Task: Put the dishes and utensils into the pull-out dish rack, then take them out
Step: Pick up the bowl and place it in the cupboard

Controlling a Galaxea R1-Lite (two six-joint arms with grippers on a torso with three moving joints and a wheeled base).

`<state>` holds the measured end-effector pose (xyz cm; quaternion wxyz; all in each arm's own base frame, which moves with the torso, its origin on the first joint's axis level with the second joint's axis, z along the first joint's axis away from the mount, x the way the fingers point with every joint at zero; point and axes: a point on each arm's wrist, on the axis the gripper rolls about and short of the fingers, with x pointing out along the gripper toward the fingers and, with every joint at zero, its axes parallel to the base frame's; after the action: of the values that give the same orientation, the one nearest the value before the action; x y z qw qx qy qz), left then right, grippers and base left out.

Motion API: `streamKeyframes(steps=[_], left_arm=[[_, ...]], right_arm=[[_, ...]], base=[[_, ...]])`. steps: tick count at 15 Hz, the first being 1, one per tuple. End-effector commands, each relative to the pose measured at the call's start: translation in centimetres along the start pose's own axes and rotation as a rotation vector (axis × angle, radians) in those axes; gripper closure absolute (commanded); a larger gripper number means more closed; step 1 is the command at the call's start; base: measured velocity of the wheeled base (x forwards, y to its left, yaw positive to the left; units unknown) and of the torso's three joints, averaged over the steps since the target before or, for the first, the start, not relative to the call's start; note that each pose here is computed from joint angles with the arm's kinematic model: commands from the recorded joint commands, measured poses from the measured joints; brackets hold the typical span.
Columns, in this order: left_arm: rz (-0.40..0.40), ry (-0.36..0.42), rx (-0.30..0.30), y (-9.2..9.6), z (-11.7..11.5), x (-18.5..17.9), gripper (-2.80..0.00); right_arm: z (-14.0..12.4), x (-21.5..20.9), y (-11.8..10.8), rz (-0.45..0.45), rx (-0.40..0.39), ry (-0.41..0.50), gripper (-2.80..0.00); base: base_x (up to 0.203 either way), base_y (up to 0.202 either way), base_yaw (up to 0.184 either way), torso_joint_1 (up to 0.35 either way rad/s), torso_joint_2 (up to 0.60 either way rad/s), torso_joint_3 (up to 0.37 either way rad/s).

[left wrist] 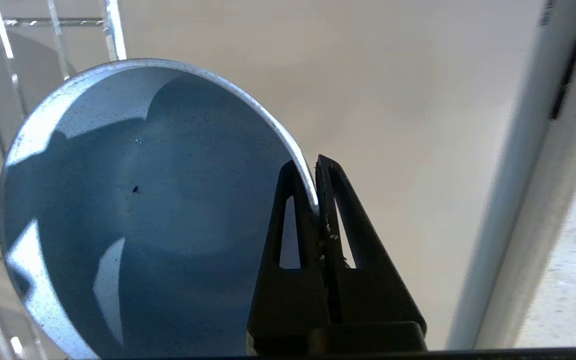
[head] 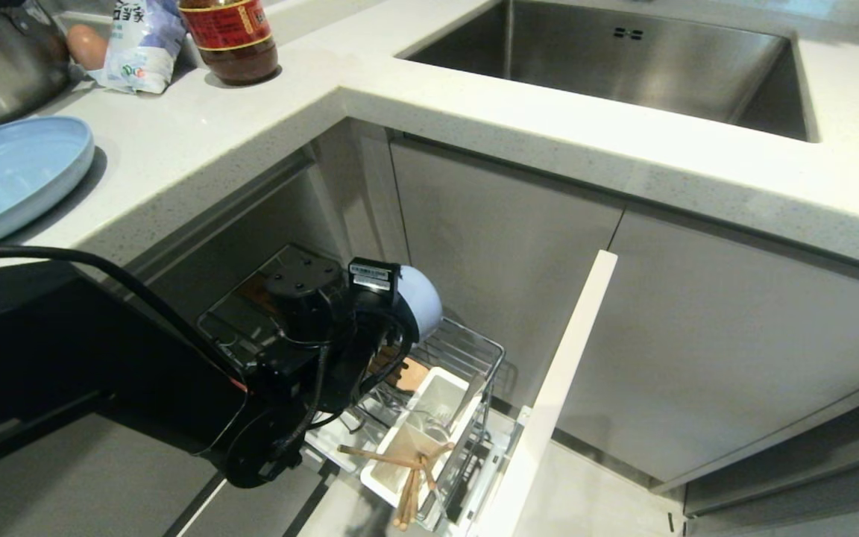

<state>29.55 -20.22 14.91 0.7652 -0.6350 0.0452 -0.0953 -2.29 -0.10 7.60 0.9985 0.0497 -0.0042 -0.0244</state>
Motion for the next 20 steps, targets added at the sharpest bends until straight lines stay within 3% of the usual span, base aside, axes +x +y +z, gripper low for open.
streamKeyframes(steps=[1, 13, 14, 15, 20], left_arm=[[0.009, -0.003, -0.017, 0.4, -0.1, 0.1, 0.00], [0.039, -0.009, -0.003, 1.1, -0.4, 0.2, 0.00], [0.041, -0.010, -0.002, 1.1, -0.3, 0.1, -0.60], [0.059, -0.005, 0.007, 1.3, -0.3, 0.0, -2.80], [0.109, -0.041, 0.035, 1.0, -0.5, -0.4, -2.80]], right_arm=[[0.0, 0.0, 0.0, 0.001, 0.001, -0.005, 0.00], [0.0, 0.0, 0.0, 0.001, 0.001, -0.005, 0.00], [0.0, 0.0, 0.0, 0.000, 0.001, -0.005, 0.00], [0.0, 0.0, 0.0, 0.001, 0.001, -0.005, 0.00], [0.0, 0.0, 0.0, 0.001, 0.001, -0.005, 0.00]], base=[[0.000, 0.000, 0.000, 0.000, 0.00, 0.000], [0.000, 0.000, 0.000, 0.000, 0.00, 0.000], [0.000, 0.000, 0.000, 0.000, 0.00, 0.000], [0.000, 0.000, 0.000, 0.000, 0.00, 0.000], [0.000, 0.000, 0.000, 0.000, 0.00, 0.000]])
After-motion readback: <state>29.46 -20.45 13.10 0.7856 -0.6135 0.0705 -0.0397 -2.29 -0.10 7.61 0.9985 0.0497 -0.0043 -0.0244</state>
